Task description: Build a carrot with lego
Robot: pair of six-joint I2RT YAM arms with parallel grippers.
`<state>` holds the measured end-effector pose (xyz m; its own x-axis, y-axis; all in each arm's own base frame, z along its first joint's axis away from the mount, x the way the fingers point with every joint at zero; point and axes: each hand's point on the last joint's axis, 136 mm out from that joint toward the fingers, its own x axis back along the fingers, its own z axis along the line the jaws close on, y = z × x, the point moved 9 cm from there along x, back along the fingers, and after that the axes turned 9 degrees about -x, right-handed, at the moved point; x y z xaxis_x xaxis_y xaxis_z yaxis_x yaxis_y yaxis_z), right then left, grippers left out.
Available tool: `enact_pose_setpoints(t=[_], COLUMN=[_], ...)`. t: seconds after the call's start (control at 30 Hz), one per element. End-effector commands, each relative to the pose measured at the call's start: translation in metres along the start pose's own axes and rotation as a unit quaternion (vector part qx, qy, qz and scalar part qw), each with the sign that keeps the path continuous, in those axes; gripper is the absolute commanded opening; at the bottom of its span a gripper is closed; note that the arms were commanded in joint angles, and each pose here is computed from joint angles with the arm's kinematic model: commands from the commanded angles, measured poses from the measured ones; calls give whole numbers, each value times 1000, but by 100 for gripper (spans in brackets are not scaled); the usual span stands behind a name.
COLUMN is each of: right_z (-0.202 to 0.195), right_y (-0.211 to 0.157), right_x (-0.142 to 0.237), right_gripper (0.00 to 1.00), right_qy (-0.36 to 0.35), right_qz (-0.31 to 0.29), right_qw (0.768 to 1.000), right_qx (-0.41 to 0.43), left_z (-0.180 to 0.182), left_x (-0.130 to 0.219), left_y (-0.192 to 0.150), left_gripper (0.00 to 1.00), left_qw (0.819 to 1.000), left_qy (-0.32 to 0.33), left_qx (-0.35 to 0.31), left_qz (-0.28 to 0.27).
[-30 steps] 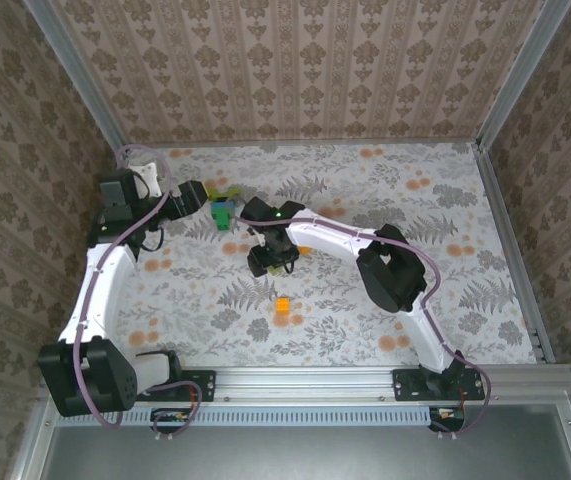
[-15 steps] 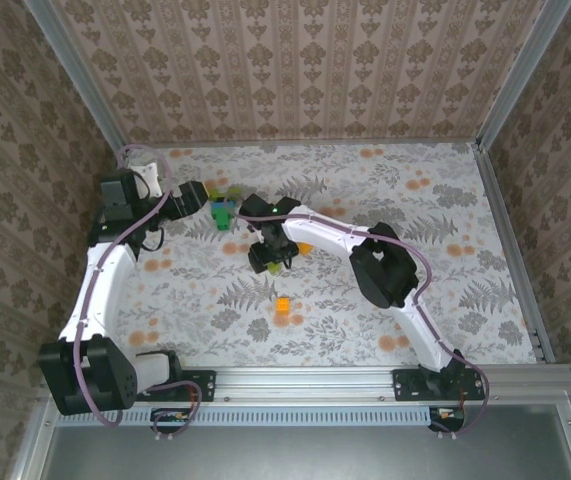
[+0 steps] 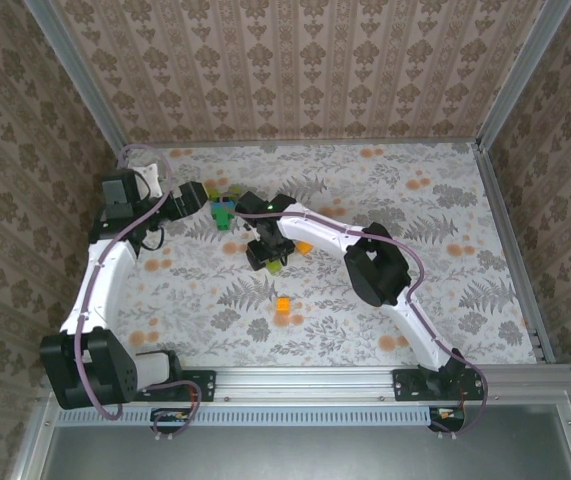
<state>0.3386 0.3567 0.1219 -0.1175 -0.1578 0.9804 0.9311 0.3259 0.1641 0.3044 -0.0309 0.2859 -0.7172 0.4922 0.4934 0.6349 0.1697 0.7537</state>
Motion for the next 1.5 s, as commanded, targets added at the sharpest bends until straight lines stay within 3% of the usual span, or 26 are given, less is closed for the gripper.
enact_pose_setpoints(t=[0.0, 0.3, 0.57, 0.7, 1.0, 1.23, 1.47], right_z=[-6, -7, -7, -7, 8, 15, -3], right_y=[-8, -10, -12, -13, -21, -57, -107], right_x=[-17, -14, -15, -14, 37, 101, 114], right_gripper=[54, 44, 44, 37, 33, 36, 35], right_qy=[-30, -35, -44, -46, -41, -38, -34], right_qz=[31, 29, 33, 33, -4, -20, 17], right_qw=[999, 999, 998, 998, 998, 990, 967], right_qx=[6, 9, 11, 11, 36, 134, 253], left_z=[-2, -1, -2, -2, 4, 5, 5], left_x=[2, 2, 3, 3, 2, 2, 2], left_y=[4, 3, 3, 3, 0, -1, -2], left_gripper=[100, 100, 100, 100, 100, 100, 100], left_qw=[1000, 1000, 1000, 1000, 1000, 1000, 1000], left_qy=[-8, -12, -14, -13, 13, 20, 18], left_qx=[-5, -5, -5, -5, -5, -6, -6], left_qz=[3, 4, 5, 4, 13, 16, 17])
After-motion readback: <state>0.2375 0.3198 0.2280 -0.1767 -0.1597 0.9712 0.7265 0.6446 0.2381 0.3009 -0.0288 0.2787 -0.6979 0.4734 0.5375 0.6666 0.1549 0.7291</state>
